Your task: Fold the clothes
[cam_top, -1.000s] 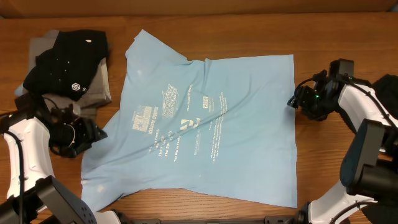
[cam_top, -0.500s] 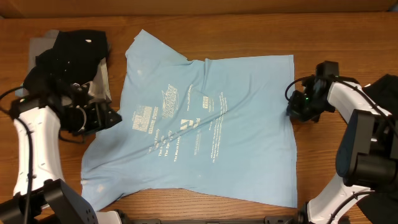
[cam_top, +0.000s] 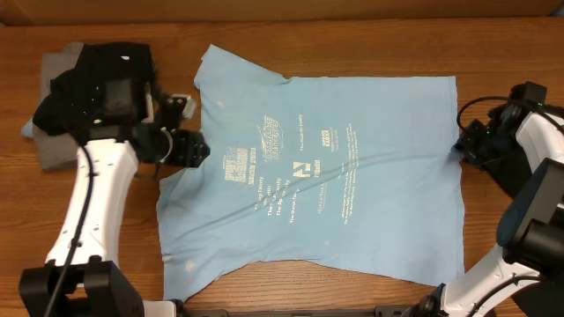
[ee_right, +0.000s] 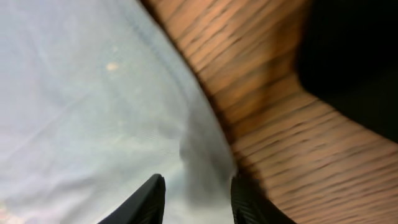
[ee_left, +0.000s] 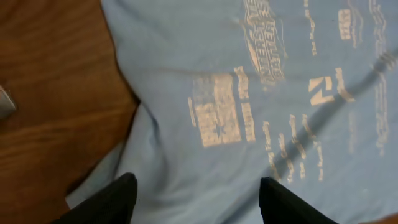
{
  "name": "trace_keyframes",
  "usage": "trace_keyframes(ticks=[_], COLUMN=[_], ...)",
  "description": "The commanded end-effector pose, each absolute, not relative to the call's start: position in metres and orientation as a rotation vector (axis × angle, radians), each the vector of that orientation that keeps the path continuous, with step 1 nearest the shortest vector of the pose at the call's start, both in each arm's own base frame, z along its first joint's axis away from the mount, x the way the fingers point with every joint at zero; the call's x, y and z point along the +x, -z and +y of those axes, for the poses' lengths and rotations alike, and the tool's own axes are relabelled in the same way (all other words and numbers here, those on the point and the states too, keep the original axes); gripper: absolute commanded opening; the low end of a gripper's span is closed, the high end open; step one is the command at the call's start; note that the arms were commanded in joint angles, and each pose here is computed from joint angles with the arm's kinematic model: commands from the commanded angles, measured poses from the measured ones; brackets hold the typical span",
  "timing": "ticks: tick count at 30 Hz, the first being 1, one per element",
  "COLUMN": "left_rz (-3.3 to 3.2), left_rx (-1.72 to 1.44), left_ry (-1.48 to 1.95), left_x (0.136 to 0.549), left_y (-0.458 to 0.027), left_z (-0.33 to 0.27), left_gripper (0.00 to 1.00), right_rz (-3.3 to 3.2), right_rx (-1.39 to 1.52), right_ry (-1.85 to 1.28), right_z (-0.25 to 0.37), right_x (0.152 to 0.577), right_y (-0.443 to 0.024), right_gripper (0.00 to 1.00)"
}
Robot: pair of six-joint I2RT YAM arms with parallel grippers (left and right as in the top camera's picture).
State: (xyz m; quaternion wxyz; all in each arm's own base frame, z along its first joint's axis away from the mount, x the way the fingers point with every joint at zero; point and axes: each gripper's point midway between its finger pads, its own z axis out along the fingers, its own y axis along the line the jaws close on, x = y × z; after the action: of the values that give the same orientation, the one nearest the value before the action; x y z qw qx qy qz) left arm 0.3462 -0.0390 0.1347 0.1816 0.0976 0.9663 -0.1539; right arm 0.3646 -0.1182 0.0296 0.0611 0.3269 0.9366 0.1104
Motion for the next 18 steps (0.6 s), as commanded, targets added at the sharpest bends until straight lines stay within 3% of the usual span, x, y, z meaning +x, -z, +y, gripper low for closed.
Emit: trace_keyframes(ticks=[1, 5, 8, 11, 15, 18], left_rz=[2.699, 2.753, 2.845, 2.951, 3.029, 3.040], left_rx=[0.274, 0.274, 0.234, 0.203, 0.086, 0.068], left_ry=[0.289, 0.260, 0.266, 0.251, 0.139, 0.088], left_x=[0.362, 0.371, 0.371, 0.362, 0.356, 0.356], left_y=[-0.140, -0.114, -0.082, -0.054, -0.035, -0.032], left_z=[-0.036, -0.041, -0.040, -0.036, -0.019, -0.011], left_gripper=[0.56, 0.40, 0.20, 0.05, 0.04, 0.12], right_rz=[2.777, 2.711, 2.665, 2.635, 2.599, 2.582], right_rx=[0.912, 0.868, 0.832, 0.811, 0.789, 0.778], right_ry=[-0.388, -0.434, -0.478, -0.474, -0.463, -0.457], right_z=[-0.112, -0.105, -0.097, -0.092, -0.088, -0.087], right_x=[0.381, 0.383, 0.380, 0.370, 0.361, 0.359], right_y=[-0.054, -0.087, -0.116, -0.141, -0.165, -0.173], right_gripper=[0.38, 0.39, 0.40, 0.42, 0.44, 0.47])
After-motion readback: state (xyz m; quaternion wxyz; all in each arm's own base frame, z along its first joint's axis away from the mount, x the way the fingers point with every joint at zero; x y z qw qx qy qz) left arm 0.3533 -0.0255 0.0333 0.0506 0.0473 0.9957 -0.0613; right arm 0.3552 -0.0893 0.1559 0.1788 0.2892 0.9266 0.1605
